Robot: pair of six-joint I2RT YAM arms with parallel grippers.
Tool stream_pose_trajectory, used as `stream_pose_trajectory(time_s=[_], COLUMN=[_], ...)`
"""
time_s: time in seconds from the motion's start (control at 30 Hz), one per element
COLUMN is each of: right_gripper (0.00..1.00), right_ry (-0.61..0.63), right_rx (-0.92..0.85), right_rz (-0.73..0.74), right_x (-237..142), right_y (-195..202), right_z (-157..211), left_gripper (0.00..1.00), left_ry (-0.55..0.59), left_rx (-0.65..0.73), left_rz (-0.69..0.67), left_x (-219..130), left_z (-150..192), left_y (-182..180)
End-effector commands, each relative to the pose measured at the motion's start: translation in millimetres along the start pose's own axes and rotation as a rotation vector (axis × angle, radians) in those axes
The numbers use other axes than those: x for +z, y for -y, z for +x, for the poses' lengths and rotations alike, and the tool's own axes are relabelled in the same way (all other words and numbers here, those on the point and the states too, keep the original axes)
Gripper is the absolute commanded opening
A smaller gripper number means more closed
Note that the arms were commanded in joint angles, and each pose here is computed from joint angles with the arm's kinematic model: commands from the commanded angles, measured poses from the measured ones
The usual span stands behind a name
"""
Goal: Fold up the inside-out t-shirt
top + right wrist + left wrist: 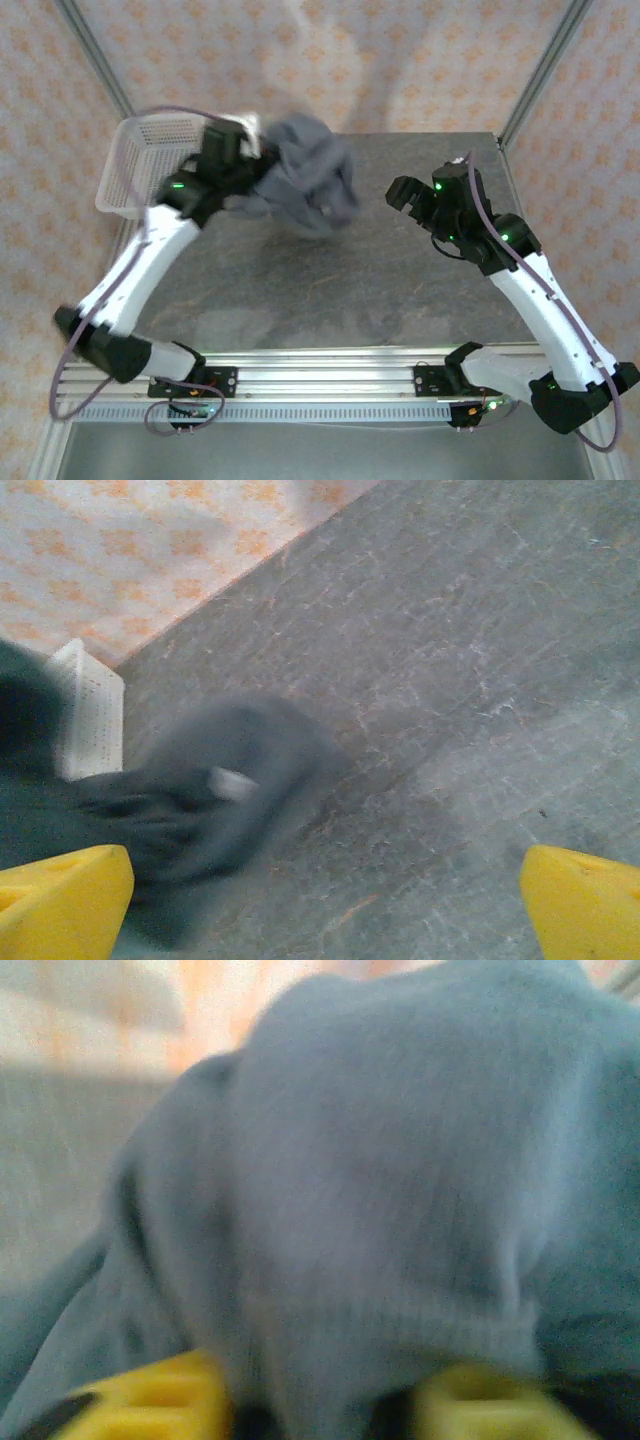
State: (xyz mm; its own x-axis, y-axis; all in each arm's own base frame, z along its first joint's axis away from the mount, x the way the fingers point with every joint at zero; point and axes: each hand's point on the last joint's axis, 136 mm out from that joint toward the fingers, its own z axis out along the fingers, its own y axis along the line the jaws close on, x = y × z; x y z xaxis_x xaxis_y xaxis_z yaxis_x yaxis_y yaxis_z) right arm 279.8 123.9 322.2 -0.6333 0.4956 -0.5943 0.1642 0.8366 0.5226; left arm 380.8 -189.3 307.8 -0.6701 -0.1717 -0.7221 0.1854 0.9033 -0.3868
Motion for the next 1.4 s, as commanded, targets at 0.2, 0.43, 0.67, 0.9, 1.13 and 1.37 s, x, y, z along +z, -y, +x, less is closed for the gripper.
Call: stream_pose_trajectory(time_s=[0.2, 0.43, 0.67, 0.9, 1.13, 1.37], right_gripper=[1.0, 0.98, 0.87, 0.95, 0.97, 0.95], right_ry=[-0.094, -0.276, -0.355, -0.307, -0.265, -0.391], right_rx=[-0.058, -0.043, 0.059, 0.086, 0.117, 0.11], right_rz=[0.146, 0.263, 0.312, 0.302, 0.236, 0.105], right_x=[32, 125, 146, 125, 112, 136], right_y=[39, 103, 161, 156, 143, 132], right_z=[33, 55, 64, 58, 53, 111], left_gripper=[0.74, 0.75, 0.82, 0.29, 0.0, 0.0], left_ry=[0.002, -0.32, -0.467, -0.498, -0.476, -0.386], left_rx=[0.236, 0.152, 0.313, 0.45, 0.41, 0.253], left_rz=[-0.036, 0.23, 0.069, -0.141, -0.169, -0.196], left_x=[-28, 17, 90, 146, 129, 87], left_z=[41, 150, 234, 257, 229, 180], left_y=[-14, 57, 94, 81, 63, 21])
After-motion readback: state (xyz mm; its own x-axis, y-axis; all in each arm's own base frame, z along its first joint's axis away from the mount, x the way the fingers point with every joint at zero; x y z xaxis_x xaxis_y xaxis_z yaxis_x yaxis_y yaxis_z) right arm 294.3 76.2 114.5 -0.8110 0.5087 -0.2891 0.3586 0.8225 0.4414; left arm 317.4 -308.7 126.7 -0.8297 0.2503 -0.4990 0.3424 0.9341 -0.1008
